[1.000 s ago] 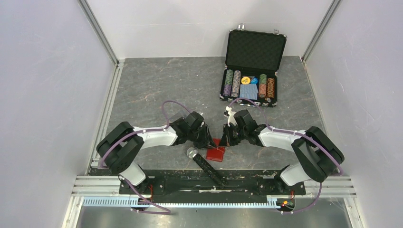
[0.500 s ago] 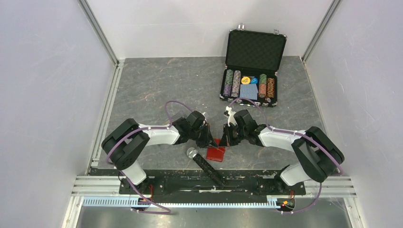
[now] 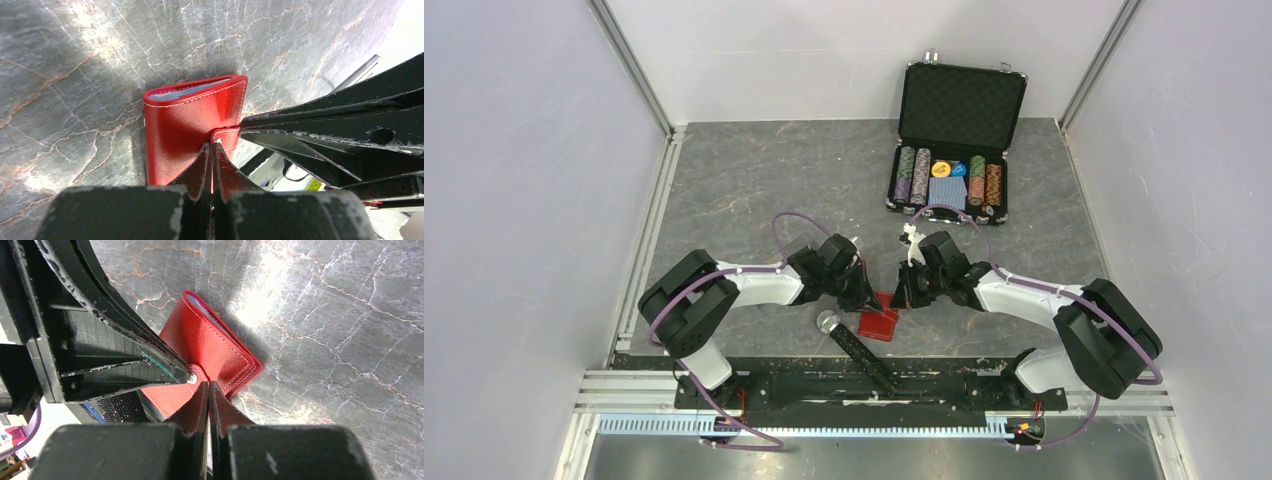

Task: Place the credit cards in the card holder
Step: Close the card holder at the center of the board.

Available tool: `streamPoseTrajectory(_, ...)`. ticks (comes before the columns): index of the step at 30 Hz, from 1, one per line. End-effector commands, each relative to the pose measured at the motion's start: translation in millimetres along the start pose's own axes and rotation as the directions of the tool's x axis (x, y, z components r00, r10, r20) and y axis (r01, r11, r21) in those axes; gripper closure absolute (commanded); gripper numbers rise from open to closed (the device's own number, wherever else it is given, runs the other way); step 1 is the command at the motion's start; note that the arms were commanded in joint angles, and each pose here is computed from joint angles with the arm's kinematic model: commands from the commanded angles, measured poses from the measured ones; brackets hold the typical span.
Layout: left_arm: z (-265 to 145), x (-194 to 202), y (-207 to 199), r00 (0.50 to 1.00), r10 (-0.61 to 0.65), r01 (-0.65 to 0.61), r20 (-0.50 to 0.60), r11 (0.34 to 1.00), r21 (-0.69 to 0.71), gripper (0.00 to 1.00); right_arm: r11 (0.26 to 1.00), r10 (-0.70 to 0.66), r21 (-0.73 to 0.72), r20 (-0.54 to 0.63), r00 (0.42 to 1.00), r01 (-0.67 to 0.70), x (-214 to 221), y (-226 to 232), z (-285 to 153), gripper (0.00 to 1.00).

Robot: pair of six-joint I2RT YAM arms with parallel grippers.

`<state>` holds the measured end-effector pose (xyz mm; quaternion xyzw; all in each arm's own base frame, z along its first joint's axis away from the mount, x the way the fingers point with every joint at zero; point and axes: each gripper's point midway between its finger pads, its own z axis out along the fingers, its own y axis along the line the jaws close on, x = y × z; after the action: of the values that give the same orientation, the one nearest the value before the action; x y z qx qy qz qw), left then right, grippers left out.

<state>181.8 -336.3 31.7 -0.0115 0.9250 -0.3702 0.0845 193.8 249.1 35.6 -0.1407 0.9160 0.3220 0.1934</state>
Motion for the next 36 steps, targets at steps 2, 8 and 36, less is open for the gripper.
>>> streamPoseTrajectory(2, -1.8, -3.3, -19.0, 0.998, 0.065, -0.066, 0.022, 0.997, 0.049, 0.98, 1.000, -0.016, -0.002, 0.032, 0.999, 0.016, -7.8, 4.1, -5.8, 1.00)
streamPoseTrajectory(8, 0.5, -3.7, -18.6, 0.997, 0.069, -0.071, 0.024, 0.996, 0.046, 0.98, 1.000, -0.010, -0.027, 0.030, 0.999, 0.011, -5.0, 7.0, -3.4, 1.00)
streamPoseTrajectory(36, -15.2, -13.1, -34.5, 0.982, 0.173, -0.170, 0.075, 0.984, -0.045, 0.98, 0.999, -0.032, -0.004, 0.056, 0.998, 0.033, -7.9, 15.0, -2.6, 1.00)
